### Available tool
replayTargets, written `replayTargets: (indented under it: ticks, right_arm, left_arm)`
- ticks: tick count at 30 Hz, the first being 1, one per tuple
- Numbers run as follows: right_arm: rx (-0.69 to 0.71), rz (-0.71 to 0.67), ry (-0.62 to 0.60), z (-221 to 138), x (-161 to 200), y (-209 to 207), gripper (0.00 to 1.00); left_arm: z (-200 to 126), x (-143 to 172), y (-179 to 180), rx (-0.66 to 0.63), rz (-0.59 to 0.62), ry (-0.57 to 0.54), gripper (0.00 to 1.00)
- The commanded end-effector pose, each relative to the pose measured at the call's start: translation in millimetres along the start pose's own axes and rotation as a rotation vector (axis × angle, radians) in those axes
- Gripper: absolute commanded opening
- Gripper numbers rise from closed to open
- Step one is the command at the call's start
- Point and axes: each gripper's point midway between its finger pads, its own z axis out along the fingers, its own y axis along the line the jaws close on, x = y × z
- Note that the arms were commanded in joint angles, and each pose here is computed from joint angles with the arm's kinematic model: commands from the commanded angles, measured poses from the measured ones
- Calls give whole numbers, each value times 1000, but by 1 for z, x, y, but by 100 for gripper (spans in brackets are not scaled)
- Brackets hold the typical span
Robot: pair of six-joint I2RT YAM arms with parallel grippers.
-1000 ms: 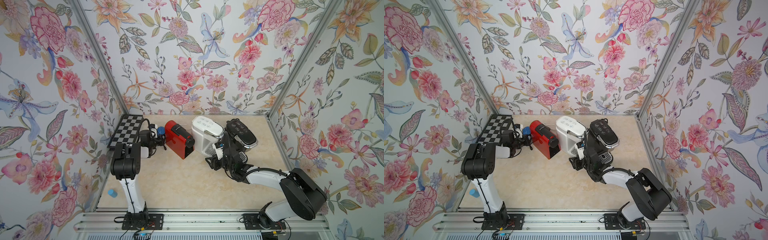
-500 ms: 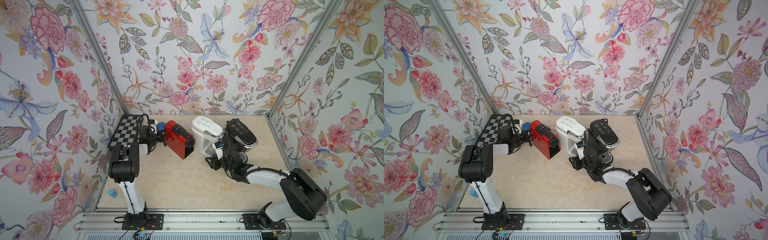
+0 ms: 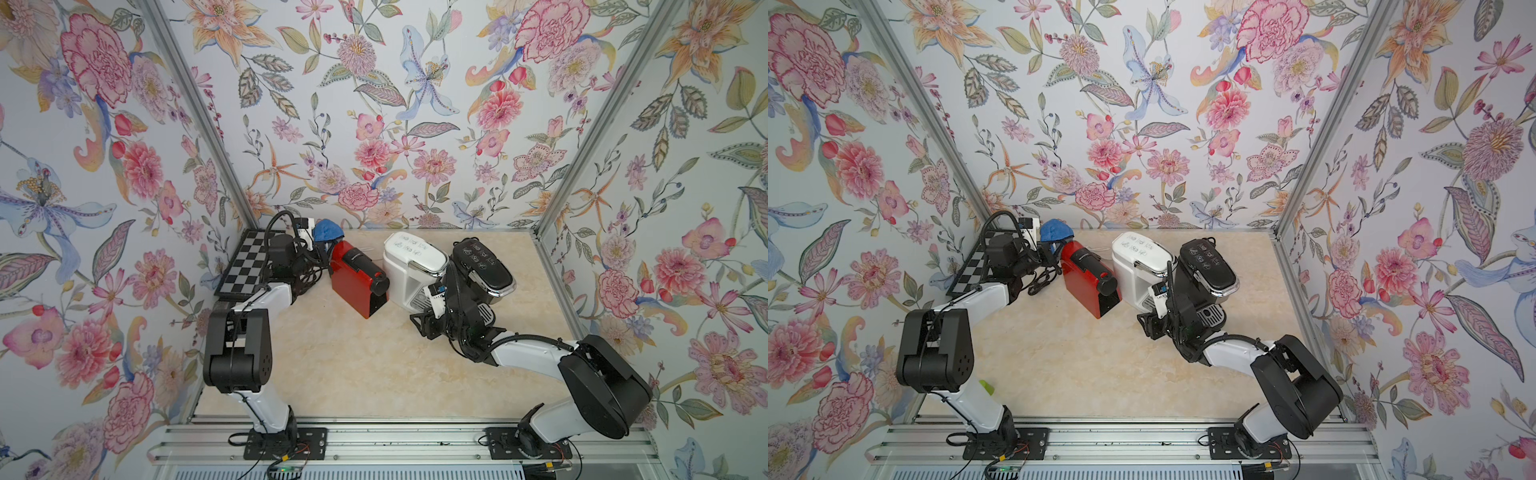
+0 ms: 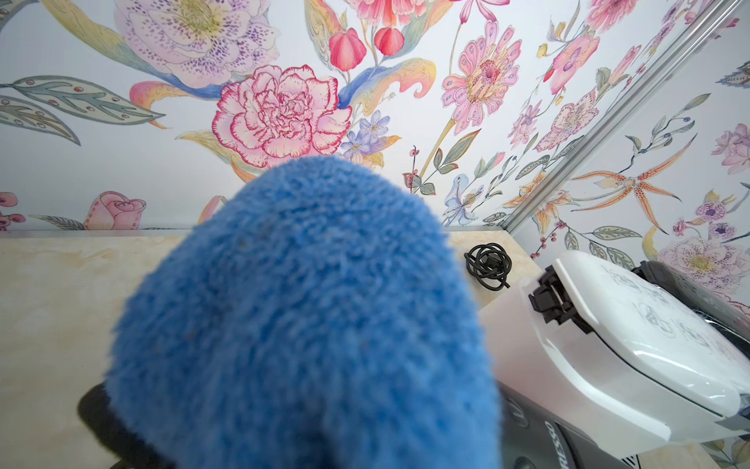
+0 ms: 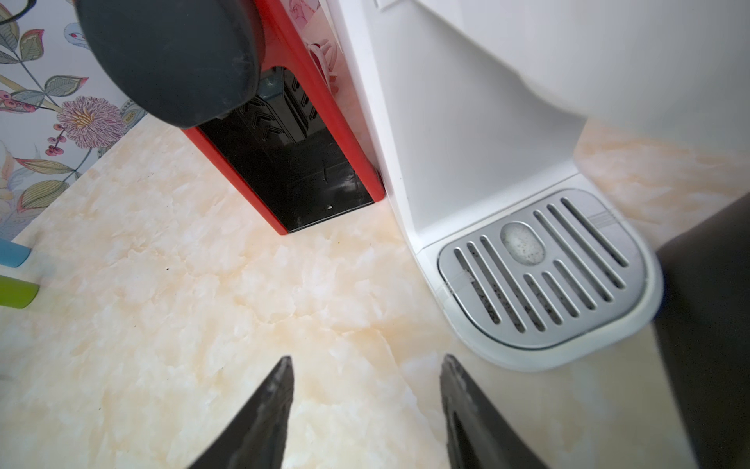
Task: Wipe the surface of a coffee machine
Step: Wipe the dirt from the surface of the coffee machine.
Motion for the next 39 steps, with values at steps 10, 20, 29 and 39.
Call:
replayTargets:
  ticks: [10, 20, 29, 39]
  right_arm:
    - [6, -23, 4, 6, -3, 1, 59]
    - [16, -27, 7, 5, -3, -2, 60]
    - [10, -25, 9, 7, -3, -1, 60]
    - [5, -23, 7, 7, -3, 0, 60]
  left_arm:
    - [30, 129, 32, 21, -128, 261, 2]
    - [25, 154, 39, 11, -188, 268, 0]
    - [0, 40, -12, 4, -17, 95, 0]
    - [-25, -13, -65, -51, 147, 30, 0]
